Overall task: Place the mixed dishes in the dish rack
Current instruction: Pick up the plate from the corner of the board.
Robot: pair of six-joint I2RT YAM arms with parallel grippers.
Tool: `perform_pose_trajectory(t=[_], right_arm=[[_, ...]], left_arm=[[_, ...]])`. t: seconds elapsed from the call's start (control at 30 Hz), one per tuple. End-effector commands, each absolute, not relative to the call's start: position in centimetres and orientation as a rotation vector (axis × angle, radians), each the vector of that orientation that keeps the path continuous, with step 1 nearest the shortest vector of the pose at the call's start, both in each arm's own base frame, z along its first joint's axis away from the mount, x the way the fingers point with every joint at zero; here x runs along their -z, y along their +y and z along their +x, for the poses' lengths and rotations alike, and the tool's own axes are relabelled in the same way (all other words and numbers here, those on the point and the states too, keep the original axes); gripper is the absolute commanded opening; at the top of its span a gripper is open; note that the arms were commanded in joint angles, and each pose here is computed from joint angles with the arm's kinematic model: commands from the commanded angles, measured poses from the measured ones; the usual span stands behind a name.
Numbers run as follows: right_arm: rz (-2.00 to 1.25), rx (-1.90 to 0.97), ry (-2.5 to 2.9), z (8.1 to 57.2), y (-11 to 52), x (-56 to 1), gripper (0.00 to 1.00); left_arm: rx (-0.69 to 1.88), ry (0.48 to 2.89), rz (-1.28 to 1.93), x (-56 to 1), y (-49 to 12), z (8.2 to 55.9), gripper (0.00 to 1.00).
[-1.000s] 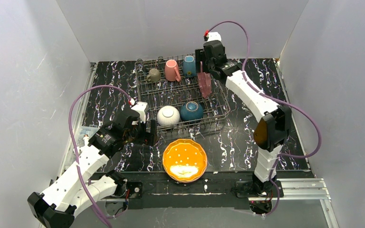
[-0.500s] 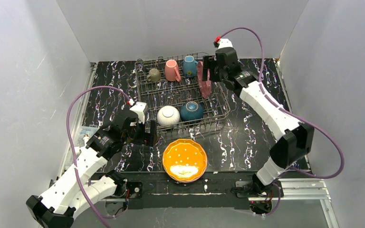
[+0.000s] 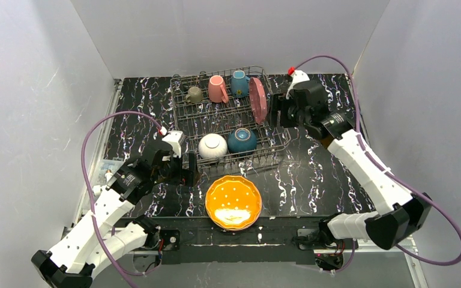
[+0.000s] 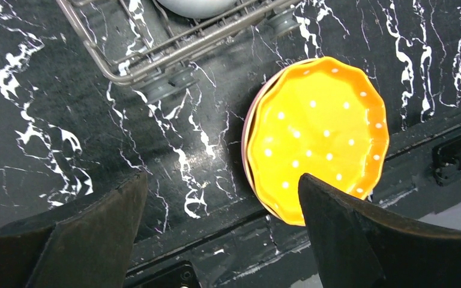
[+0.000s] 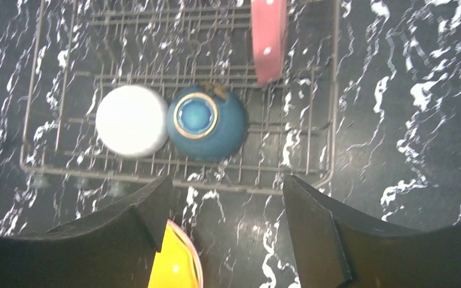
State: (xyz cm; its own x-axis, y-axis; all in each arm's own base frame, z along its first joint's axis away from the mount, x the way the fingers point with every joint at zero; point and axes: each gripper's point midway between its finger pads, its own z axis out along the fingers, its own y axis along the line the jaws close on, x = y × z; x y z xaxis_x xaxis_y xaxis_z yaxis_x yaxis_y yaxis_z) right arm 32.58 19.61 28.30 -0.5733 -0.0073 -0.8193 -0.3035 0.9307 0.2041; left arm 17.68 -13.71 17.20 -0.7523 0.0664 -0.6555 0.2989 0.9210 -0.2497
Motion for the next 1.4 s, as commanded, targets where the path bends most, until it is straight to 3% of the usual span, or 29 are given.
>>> perform_pose_trajectory(t=[0.0, 0.43, 0.93, 1.37], right_arm=[[-0.261, -0.543, 2.191, 29.4, 20.3, -27.8, 0.74], [-0.285, -0.707, 2.323, 23.4, 21.2, -22.7, 0.64], [-0.428, -0.698, 2.460, 17.6, 23.7, -17.2, 0.51], [-0.484, -0.594, 2.547, 15.3, 23.8, -12.2, 0.44]], left_arm=[[0.539, 2.434, 0.221, -18.2, -14.3, 16.4, 0.93], [0.689, 2.603, 0.143, -16.8, -16.1, 13.0, 0.82], [0.665, 2.710, 0.134, -13.5, -17.2, 10.2, 0.74], [0.639, 2.797, 0.121, -9.5, -17.9, 9.1, 0.54]])
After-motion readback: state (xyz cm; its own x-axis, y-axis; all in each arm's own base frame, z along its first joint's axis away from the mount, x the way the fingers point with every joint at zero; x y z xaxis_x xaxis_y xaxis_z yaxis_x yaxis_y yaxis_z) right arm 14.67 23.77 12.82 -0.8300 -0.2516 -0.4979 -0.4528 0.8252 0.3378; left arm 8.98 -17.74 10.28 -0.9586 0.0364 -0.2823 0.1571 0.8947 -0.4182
